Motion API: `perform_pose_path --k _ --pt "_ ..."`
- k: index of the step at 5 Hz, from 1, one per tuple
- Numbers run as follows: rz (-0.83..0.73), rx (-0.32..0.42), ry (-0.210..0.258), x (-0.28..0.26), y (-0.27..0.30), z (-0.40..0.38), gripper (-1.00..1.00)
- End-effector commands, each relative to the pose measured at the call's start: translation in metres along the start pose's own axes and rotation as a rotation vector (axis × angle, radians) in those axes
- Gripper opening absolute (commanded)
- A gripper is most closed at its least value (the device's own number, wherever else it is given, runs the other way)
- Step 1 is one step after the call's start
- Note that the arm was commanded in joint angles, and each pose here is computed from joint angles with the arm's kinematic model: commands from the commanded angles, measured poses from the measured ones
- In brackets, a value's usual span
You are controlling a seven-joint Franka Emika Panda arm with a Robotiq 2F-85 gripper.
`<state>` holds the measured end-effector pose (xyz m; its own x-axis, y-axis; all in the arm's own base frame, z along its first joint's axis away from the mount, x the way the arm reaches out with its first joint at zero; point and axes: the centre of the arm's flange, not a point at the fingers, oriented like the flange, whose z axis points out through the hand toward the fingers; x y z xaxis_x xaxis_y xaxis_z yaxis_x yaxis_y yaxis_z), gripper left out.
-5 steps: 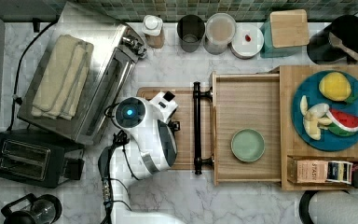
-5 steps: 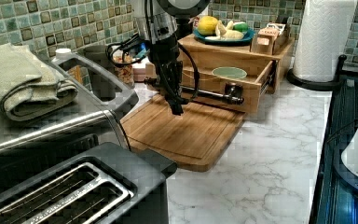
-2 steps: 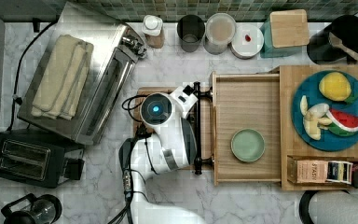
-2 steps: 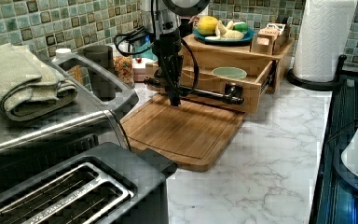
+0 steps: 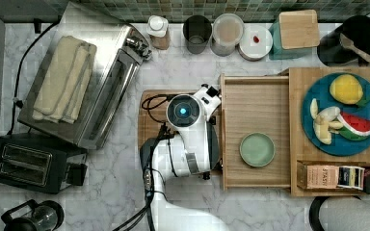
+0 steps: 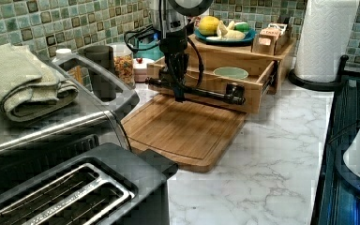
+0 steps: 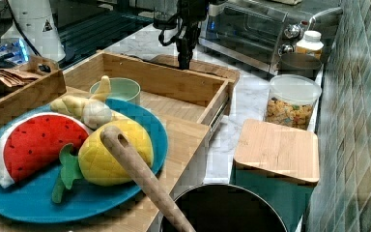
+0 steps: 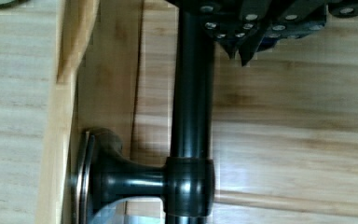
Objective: Close the drawer.
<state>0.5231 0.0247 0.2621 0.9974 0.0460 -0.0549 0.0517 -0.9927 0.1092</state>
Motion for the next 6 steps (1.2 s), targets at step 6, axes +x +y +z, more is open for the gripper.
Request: perform_pose_path --k 6 --pt "0.033 -0.013 -0.072 -0.068 0.242 0.023 -1.0"
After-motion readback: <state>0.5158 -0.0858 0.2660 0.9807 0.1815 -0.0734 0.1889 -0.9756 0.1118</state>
